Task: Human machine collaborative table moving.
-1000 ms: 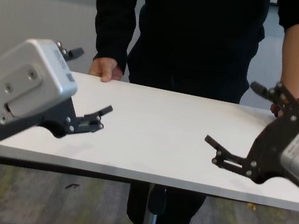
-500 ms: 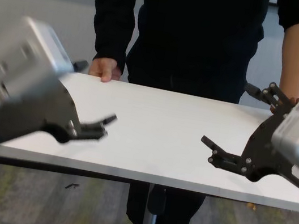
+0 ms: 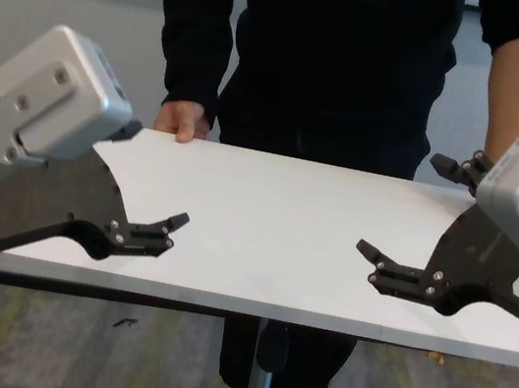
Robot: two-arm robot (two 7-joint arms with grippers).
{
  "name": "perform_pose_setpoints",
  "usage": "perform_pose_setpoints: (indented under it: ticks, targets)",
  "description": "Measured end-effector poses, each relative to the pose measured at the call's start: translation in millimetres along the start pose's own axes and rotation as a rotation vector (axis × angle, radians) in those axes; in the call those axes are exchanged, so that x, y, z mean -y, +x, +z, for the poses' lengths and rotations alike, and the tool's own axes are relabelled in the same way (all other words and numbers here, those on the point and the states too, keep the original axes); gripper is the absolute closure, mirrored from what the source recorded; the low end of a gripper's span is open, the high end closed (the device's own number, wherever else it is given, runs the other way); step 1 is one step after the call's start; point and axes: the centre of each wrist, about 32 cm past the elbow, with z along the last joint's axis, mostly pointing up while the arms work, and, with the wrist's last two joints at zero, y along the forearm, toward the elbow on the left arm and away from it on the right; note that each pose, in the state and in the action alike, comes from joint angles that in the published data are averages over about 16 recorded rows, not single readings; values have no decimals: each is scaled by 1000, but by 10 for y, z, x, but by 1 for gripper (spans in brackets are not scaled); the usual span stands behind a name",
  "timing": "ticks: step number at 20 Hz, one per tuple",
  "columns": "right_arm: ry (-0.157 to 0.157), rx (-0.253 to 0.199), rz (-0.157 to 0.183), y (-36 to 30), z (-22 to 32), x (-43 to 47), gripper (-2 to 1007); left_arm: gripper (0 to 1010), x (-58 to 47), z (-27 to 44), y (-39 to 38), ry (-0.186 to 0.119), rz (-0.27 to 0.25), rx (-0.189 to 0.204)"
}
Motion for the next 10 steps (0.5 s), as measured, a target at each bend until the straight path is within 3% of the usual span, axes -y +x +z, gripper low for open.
perform_pose_setpoints:
  ticks: [5, 10]
  targets:
    - [-19, -14, -1, 14, 27, 12, 5, 9, 16, -5, 4, 28, -21, 5]
    - [-21, -12, -15, 14, 41, 22, 5, 9, 28, -14, -2, 36, -31, 7]
